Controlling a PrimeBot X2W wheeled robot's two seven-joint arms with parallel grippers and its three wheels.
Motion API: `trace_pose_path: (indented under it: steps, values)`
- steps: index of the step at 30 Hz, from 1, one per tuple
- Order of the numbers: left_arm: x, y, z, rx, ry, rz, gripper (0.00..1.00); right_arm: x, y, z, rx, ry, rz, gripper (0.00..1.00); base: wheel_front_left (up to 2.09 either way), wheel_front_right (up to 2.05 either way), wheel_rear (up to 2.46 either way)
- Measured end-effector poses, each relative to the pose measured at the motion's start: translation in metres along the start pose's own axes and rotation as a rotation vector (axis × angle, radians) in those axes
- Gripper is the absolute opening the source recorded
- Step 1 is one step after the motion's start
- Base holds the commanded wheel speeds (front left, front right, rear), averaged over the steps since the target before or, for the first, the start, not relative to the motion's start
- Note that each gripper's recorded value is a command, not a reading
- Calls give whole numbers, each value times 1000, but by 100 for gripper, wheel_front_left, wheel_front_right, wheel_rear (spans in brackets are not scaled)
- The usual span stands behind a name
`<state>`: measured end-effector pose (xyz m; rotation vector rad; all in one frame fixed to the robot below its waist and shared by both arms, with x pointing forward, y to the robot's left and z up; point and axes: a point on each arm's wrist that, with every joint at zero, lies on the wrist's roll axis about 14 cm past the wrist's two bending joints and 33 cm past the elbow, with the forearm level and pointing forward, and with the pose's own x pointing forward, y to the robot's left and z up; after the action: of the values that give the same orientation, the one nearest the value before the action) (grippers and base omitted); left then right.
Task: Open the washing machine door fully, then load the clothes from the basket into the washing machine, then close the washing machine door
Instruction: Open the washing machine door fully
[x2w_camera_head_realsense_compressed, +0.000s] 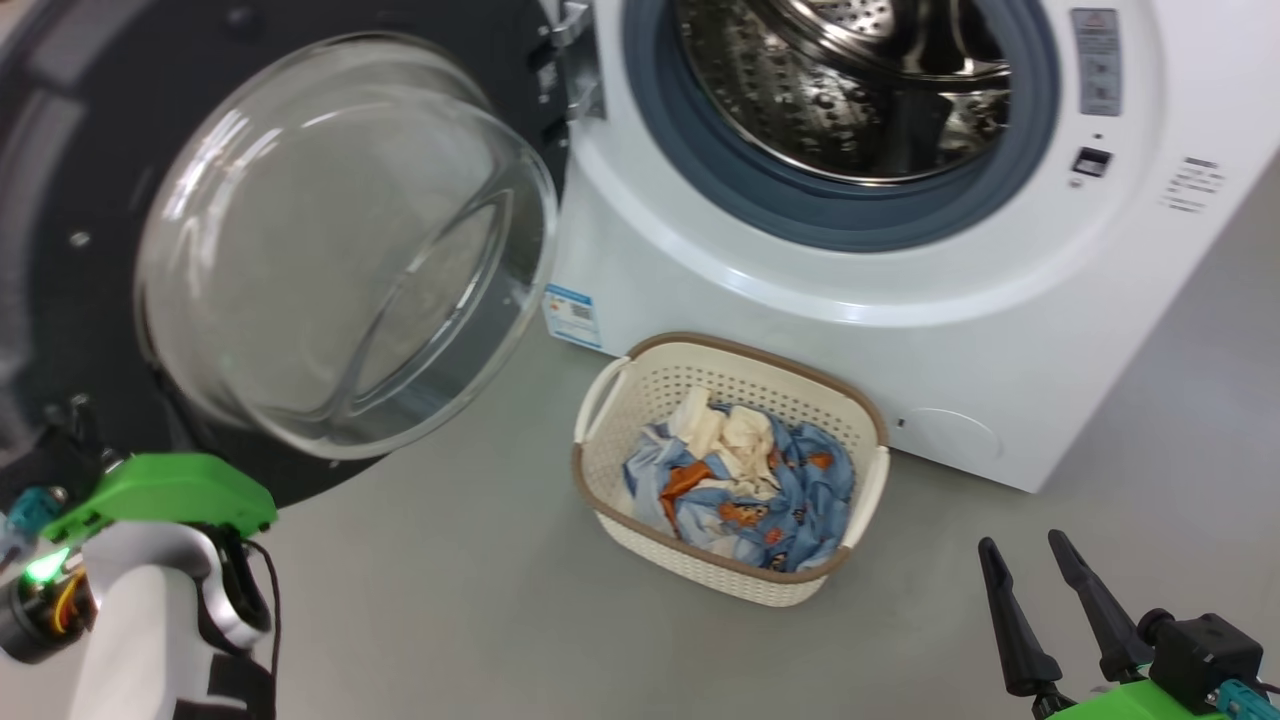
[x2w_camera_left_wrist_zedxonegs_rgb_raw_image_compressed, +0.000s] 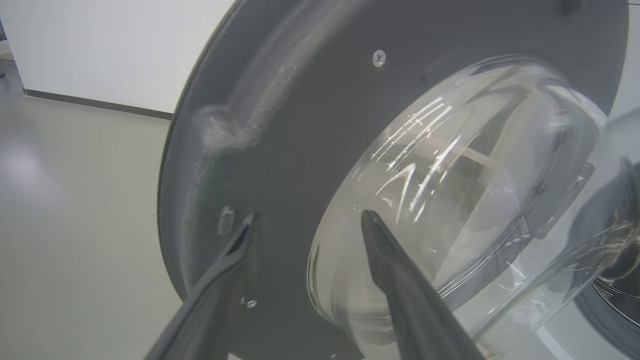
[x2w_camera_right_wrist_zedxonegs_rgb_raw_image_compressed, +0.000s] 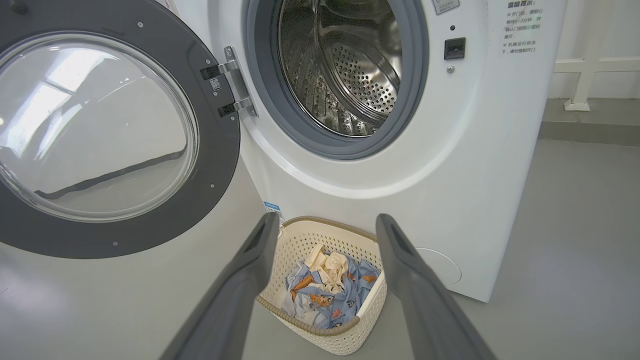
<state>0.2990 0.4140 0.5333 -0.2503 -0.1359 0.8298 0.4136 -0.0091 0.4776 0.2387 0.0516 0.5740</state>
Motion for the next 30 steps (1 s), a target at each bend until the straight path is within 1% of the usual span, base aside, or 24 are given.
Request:
trace_pose_path:
  steps: [1,3,4,7,12,14,17,22,25,28,30]
  values:
    - [-2,-6,-2,4,0,-19,100,-2,-3,2,-2,-6,-9,100,0,0,0]
    - [-5,-17,-5,-32,0,-54,100,-6,-9,7,-6,-19,-30,100,0,0,0]
    - [-7,-24,-5,-32,-4,-79,100,-9,-12,9,-7,-26,-43,100,0,0,0]
    - [-16,-54,-7,-27,-13,-183,100,-17,-22,15,-14,-41,-78,100,0,0,0]
    - [-43,-96,-26,-15,18,-348,100,-33,-37,23,-26,-65,-134,100,0,0,0]
    - [-54,-109,-33,-49,41,-409,100,-39,-42,27,-29,-77,-155,100,0,0,0]
    - [-69,-124,-46,-65,79,-484,100,-48,-49,32,-34,-90,-185,100,0,0,0]
    - [-88,-135,-66,-70,137,-551,100,-66,-61,40,-49,-112,-239,100,0,0,0]
    - [-101,-143,-82,-46,181,-594,100,-81,-71,45,-55,-126,-285,100,0,0,0]
    - [-109,-154,-88,-11,191,-647,100,-90,-77,48,-60,-135,-314,100,0,0,0]
    - [-111,-163,-89,-14,192,-672,100,-96,-80,49,-62,-140,-331,100,0,0,0]
